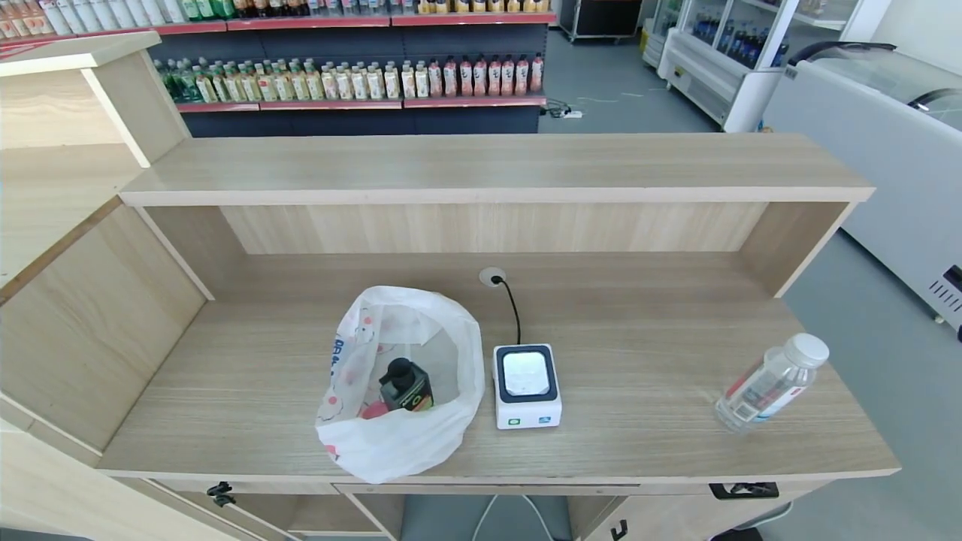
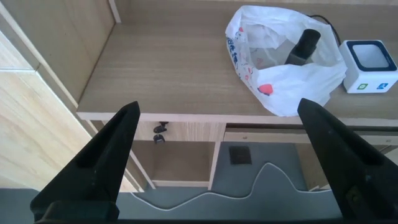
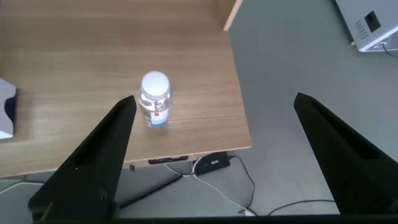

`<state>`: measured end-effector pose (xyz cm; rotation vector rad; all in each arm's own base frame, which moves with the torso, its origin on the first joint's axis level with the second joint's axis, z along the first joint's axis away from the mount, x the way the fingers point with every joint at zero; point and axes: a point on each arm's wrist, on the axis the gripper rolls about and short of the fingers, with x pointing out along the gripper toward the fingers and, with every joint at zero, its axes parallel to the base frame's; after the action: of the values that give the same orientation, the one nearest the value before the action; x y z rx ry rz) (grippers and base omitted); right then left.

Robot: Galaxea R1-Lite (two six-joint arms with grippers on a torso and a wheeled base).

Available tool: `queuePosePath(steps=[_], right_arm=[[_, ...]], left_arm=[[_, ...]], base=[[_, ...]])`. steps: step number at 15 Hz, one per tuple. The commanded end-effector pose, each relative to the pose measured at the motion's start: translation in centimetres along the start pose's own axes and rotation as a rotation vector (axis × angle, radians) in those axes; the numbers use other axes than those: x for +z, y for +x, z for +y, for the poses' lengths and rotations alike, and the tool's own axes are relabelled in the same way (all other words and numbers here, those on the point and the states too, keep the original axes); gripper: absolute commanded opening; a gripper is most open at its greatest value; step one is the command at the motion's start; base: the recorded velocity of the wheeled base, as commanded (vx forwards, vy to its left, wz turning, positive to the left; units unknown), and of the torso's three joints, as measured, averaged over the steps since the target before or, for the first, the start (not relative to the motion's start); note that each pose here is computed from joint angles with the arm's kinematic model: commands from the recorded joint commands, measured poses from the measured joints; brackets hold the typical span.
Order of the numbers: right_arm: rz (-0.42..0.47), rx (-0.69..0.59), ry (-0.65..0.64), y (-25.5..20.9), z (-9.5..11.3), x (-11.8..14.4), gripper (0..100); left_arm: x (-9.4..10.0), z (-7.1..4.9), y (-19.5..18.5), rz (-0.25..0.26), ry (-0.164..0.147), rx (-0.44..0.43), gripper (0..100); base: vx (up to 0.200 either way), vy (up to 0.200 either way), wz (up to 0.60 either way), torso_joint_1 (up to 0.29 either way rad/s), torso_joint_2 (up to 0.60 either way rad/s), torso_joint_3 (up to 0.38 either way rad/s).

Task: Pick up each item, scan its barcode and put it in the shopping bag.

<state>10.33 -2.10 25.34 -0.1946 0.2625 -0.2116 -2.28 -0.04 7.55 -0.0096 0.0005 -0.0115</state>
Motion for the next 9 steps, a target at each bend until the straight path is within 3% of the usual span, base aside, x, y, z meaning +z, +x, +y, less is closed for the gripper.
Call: queuePosePath(steps=[1,8,9], right_arm=[[-0.023,0.012,0.008,1.0,0.0,0.3,100],[-0.012,0.038,-0.035,1.8,0.3,-0.7,100],[-0.027,0.046,-0.036,2.0,0.4,-0.9,100]], left_arm=[[0.0,0.0,0.0,0.000,-0.001,0.001,100],[0.0,0.0,0.0,0.001,0.005,-0.001,100],[0.0,0.0,0.0,0.001,0.006,-0.001,100]], base=[[0.000,0.000,0.00,0.000,0.00,0.000],[0.000,0.000,0.00,0.000,0.00,0.000],[-0.200,0.000,0.00,0.002,0.00,0.007]])
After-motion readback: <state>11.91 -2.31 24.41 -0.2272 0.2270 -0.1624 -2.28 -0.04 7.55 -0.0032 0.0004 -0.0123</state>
